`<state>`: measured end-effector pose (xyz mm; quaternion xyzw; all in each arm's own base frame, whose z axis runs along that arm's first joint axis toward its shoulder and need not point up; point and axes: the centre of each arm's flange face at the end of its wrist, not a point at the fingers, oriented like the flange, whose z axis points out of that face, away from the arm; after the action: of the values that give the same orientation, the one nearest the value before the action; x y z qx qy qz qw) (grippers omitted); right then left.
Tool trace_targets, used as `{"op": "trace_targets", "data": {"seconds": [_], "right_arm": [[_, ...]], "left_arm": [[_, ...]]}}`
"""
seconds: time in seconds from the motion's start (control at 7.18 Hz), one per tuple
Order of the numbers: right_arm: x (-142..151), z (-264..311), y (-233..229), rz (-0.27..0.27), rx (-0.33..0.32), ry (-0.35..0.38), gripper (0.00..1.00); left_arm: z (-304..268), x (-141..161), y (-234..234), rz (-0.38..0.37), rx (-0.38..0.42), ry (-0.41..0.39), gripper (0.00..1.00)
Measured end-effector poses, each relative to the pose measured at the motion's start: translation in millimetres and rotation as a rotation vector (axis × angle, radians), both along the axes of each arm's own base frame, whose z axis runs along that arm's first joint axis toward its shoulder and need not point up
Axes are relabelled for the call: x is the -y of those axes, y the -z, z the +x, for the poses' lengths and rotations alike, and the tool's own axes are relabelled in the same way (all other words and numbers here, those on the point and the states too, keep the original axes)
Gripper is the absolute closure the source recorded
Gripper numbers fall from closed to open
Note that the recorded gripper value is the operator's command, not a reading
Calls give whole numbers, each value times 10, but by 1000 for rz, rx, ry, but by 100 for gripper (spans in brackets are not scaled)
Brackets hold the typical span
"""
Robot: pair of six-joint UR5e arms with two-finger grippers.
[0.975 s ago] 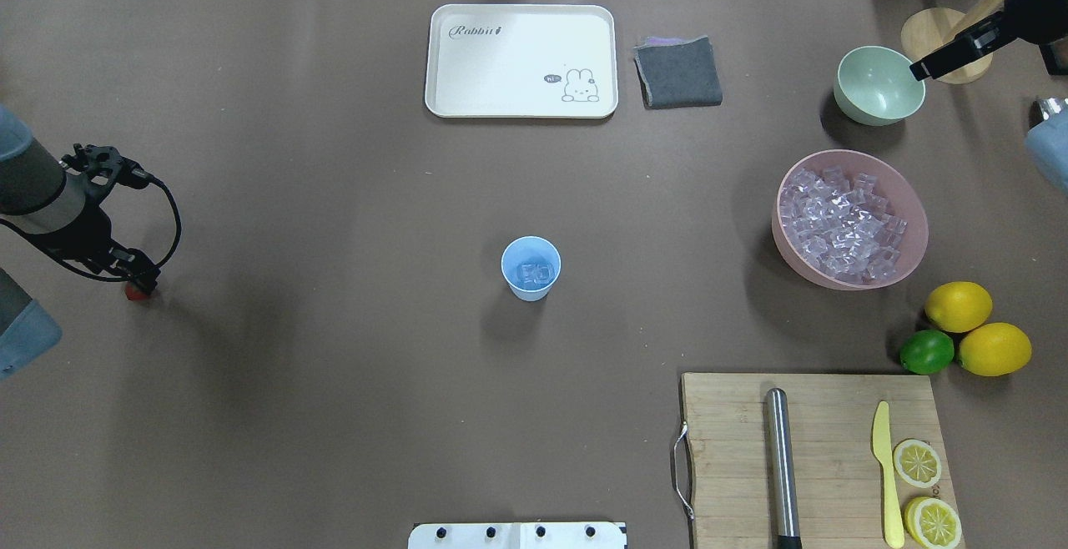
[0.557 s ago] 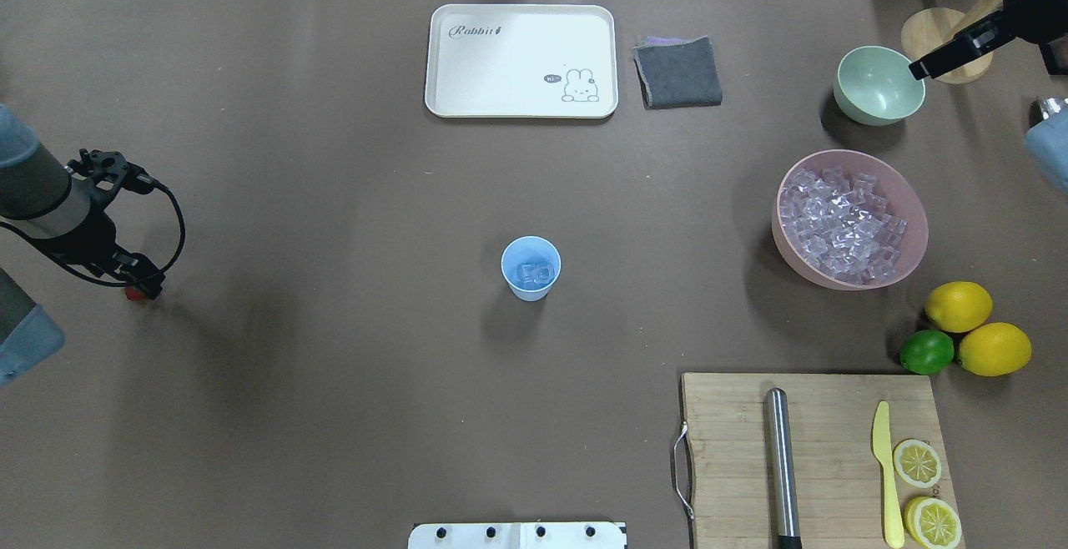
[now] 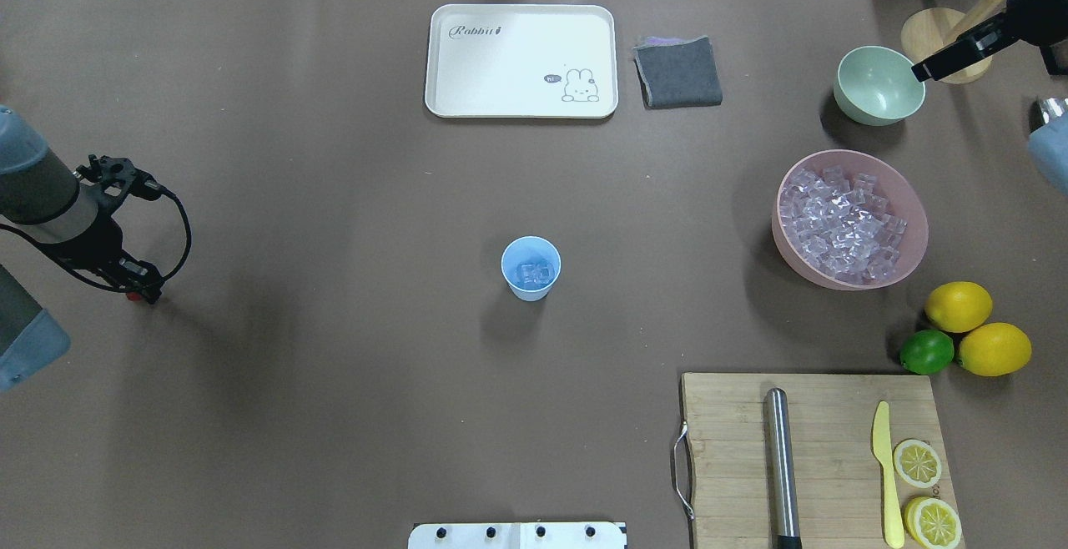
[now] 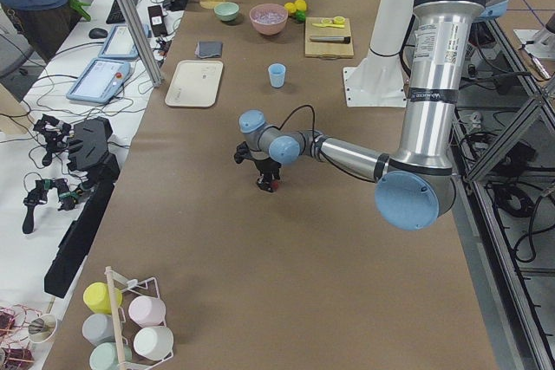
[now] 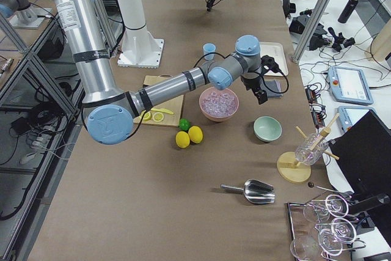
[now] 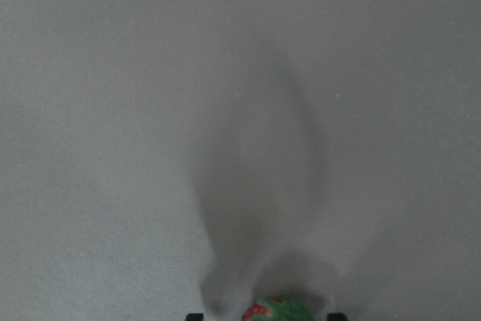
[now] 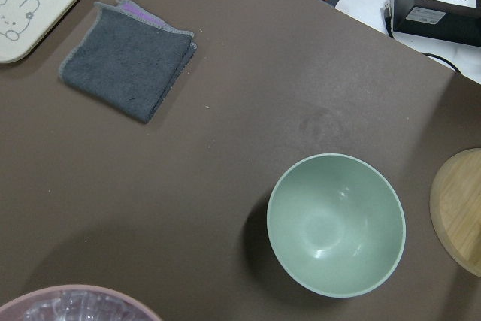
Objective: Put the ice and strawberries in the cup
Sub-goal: 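Close the left gripper on the strawberry, then lift the strawberry with the left gripper and carry it to the blue cup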
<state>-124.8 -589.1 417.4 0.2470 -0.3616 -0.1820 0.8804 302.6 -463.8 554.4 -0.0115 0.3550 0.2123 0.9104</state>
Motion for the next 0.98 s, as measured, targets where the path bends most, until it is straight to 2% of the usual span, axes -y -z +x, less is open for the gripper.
{"op": "trace_targets", "data": {"seconds": [0.14,0.28,0.42,0.98], "right_arm": [[-1,2,-6,0,-1,-1,0],[-1,2,-10,-1,-1,-1,0],[4,0,-13,-2,-2,-2,0],[24,-6,-2,-2,-2,-2,0]], "left_arm": [[23,22,39,5,-4,-1,55],[49,53,89,10,-8,-1,68],[58,63,105,10,-8,-1,70],[-67,96,25,-18,10,25,89]]}}
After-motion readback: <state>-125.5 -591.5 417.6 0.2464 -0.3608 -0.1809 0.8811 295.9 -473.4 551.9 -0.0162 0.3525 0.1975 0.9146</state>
